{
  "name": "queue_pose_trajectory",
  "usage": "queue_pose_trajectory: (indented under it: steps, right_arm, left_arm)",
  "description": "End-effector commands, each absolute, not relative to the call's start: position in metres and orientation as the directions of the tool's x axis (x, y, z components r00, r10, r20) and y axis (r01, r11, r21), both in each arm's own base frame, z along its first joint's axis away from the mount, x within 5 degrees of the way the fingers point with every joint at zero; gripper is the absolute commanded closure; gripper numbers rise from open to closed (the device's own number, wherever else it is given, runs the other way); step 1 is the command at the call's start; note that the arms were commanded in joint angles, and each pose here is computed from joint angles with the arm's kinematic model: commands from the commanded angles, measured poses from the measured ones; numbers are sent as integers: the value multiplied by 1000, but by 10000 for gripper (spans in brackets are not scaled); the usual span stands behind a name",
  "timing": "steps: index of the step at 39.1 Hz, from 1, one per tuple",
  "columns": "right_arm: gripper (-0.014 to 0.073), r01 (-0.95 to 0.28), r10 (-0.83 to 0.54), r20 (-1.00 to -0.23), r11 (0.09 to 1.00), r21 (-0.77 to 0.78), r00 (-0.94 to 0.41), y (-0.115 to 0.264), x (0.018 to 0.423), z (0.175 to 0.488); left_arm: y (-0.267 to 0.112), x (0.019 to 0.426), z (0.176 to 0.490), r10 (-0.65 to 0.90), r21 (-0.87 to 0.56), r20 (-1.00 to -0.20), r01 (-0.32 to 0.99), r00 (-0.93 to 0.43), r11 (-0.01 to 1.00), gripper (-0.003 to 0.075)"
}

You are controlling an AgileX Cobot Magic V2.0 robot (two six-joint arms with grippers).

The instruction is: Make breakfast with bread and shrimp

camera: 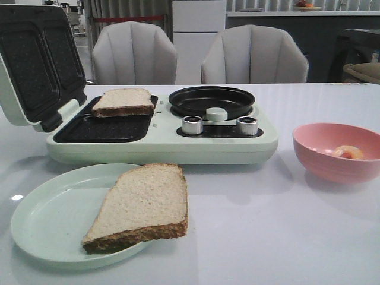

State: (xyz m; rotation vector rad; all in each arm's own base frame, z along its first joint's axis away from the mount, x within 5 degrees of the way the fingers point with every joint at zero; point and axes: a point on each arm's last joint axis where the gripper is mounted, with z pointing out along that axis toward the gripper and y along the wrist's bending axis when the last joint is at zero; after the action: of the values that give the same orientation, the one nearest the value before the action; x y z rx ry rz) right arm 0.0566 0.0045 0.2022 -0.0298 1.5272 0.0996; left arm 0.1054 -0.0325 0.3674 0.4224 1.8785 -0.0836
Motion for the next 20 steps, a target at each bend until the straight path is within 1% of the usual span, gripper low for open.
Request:
queue_pose_trajectory:
  steps: [1,9,13,20]
  right_arm:
    - [440,-96,41,-987,995,26,158,5,53,216]
    - [440,-96,41,-987,995,26,158,5,53,216]
    - [440,-96,41,-987,995,26,158,5,53,216]
    - [440,-96,41,-987,995,26,158,5,53,216]
  left_arm:
    - [-27,87,376,190,130,-968,318,-166,939,102]
    - [-16,50,356,107,69,-989,333,-97,940,102]
    - [-15,39,340,67,31,-993,349,-92,937,102]
    - [-12,28,312,37,13,-998,376,-55,927,102]
